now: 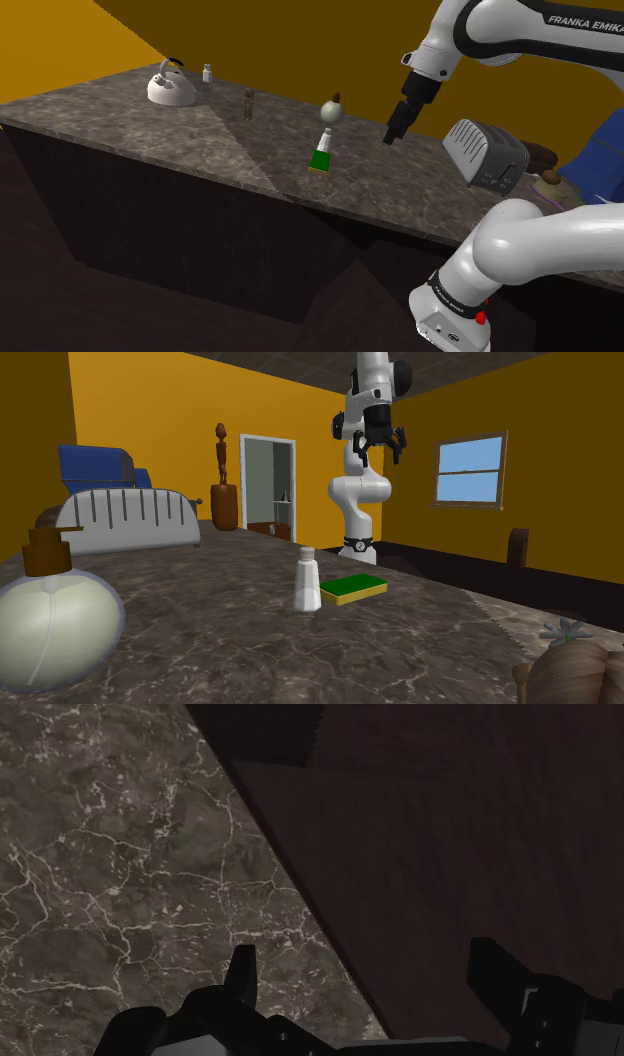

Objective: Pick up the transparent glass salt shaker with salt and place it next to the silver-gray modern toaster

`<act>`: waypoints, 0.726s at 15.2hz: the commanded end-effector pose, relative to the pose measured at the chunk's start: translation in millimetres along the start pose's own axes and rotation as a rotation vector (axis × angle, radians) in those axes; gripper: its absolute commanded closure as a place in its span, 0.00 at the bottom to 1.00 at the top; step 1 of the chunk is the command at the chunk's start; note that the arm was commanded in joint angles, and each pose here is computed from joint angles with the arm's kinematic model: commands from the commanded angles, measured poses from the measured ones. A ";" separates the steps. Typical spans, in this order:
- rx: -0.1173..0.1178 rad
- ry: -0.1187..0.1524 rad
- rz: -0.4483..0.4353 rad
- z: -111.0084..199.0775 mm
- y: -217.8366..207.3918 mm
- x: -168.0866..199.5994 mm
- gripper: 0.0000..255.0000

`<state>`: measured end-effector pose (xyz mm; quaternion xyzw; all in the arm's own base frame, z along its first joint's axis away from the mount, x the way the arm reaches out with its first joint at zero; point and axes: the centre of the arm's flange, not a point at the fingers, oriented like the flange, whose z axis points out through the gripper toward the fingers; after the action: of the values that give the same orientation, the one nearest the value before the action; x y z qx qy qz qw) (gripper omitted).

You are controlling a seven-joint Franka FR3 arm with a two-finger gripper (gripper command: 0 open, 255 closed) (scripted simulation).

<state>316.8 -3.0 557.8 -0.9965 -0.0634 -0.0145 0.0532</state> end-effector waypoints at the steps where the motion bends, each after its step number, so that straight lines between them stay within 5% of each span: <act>1: 0.000 0.000 0.000 0.0 0.0 0.0 0.00; 11: -0.037 0.053 -0.034 59.7 77.8 74.9 0.00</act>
<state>394.6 -58.5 502.1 -0.9955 -0.0767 -0.0396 0.0384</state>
